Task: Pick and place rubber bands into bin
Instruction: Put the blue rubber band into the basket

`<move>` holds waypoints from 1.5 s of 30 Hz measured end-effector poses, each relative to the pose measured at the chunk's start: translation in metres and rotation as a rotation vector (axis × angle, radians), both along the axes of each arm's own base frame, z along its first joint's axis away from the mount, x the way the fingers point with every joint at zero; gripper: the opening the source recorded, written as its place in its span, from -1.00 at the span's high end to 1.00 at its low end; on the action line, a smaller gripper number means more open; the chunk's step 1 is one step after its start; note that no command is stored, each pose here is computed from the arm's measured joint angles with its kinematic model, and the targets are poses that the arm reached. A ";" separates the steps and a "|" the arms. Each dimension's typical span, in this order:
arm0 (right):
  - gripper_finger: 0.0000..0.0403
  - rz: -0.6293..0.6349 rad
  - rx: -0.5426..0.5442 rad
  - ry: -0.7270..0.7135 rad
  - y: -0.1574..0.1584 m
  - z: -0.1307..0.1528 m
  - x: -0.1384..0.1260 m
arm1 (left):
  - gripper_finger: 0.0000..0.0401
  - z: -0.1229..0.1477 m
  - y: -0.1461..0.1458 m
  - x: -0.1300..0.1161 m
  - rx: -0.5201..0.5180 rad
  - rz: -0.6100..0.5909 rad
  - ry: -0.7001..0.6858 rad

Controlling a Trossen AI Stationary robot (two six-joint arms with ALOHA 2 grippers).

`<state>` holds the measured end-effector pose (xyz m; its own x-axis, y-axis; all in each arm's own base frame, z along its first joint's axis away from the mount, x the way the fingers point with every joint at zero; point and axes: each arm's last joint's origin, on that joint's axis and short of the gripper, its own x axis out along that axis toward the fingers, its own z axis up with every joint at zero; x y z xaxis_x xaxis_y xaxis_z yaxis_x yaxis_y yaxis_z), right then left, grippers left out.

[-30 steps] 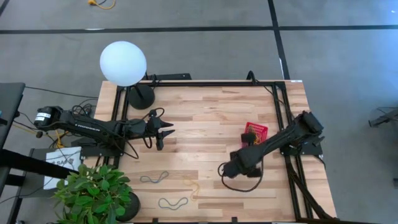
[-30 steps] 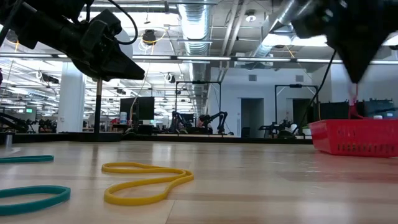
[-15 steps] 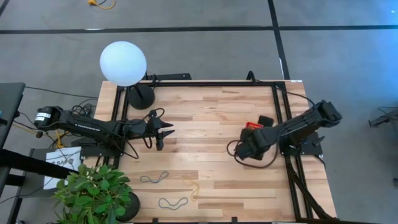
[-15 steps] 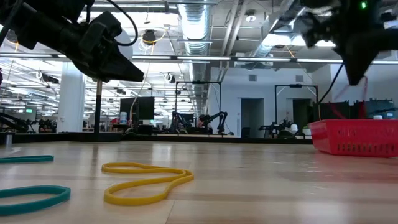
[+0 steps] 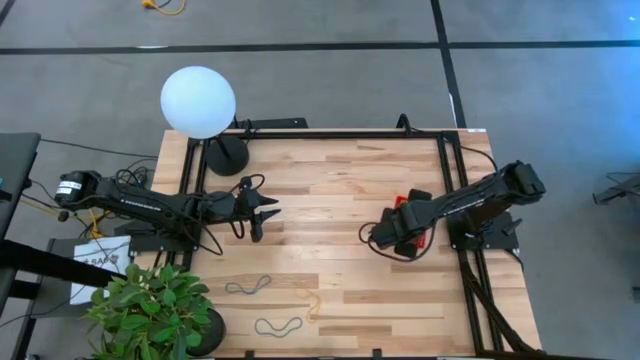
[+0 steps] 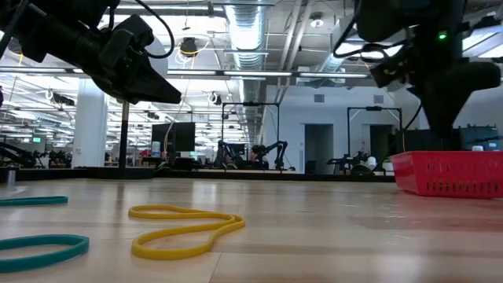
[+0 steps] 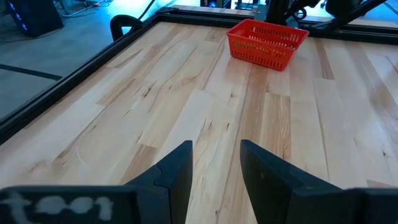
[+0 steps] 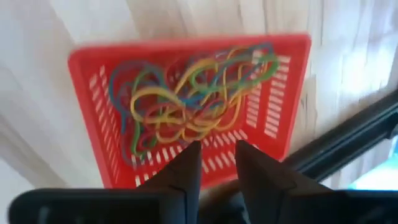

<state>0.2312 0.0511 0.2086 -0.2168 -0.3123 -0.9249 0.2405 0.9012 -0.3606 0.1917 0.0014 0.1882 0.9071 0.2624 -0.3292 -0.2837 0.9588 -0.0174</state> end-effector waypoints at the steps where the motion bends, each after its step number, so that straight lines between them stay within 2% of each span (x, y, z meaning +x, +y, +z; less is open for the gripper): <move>1: 0.52 -0.007 -0.005 -0.014 -0.001 0.000 0.001 | 0.38 0.000 0.000 0.000 0.000 0.000 0.000; 4: 0.46 -0.022 0.011 -0.074 -0.002 0.004 0.007 | 0.38 0.001 0.000 0.000 0.014 0.003 0.000; 6: 0.44 0.022 0.037 -0.160 0.003 0.010 0.017 | 0.38 0.005 0.001 -0.002 0.020 0.019 -0.023; 8: 0.44 0.109 0.073 -0.261 0.011 0.022 0.026 | 0.38 0.008 0.001 -0.006 0.019 0.021 -0.036; 12: 0.44 0.342 0.142 -0.553 0.028 0.053 0.045 | 0.38 0.013 0.001 -0.021 0.015 -0.004 -0.007; 14: 0.44 0.486 0.162 -0.705 0.034 0.072 0.050 | 0.38 0.013 0.000 -0.029 0.001 -0.047 0.034; 17: 0.44 0.674 0.179 -0.832 0.033 0.095 0.046 | 0.38 0.009 -0.004 -0.039 -0.044 -0.172 0.109; 19: 0.44 0.735 0.186 -0.934 0.028 0.107 0.044 | 0.38 0.006 -0.006 -0.044 -0.104 -0.244 0.147; 22: 0.44 0.803 0.257 -1.077 0.017 0.104 0.046 | 0.38 0.001 -0.010 -0.047 -0.184 -0.304 0.203; 24: 0.44 0.806 0.310 -1.116 0.008 0.085 0.047 | 0.38 -0.001 -0.013 -0.045 -0.198 -0.331 0.218; 27: 0.44 0.730 0.316 -1.158 -0.005 0.050 0.053 | 0.38 -0.008 -0.020 -0.041 -0.216 -0.388 0.283; 31: 0.44 0.627 0.325 -1.218 -0.013 0.019 0.066 | 0.38 -0.018 -0.036 -0.032 -0.314 -0.531 0.344; 35: 0.44 0.644 0.319 -1.298 -0.008 0.010 0.082 | 0.38 -0.032 -0.054 -0.021 -0.355 -0.606 0.395; 40: 0.44 0.670 0.298 -1.439 -0.004 0.006 0.098 | 0.38 -0.055 -0.075 -0.008 -0.354 -0.663 0.461; 45: 0.44 0.673 0.297 -1.583 0.001 0.018 0.102 | 0.38 -0.073 -0.083 0.000 -0.306 -0.618 0.482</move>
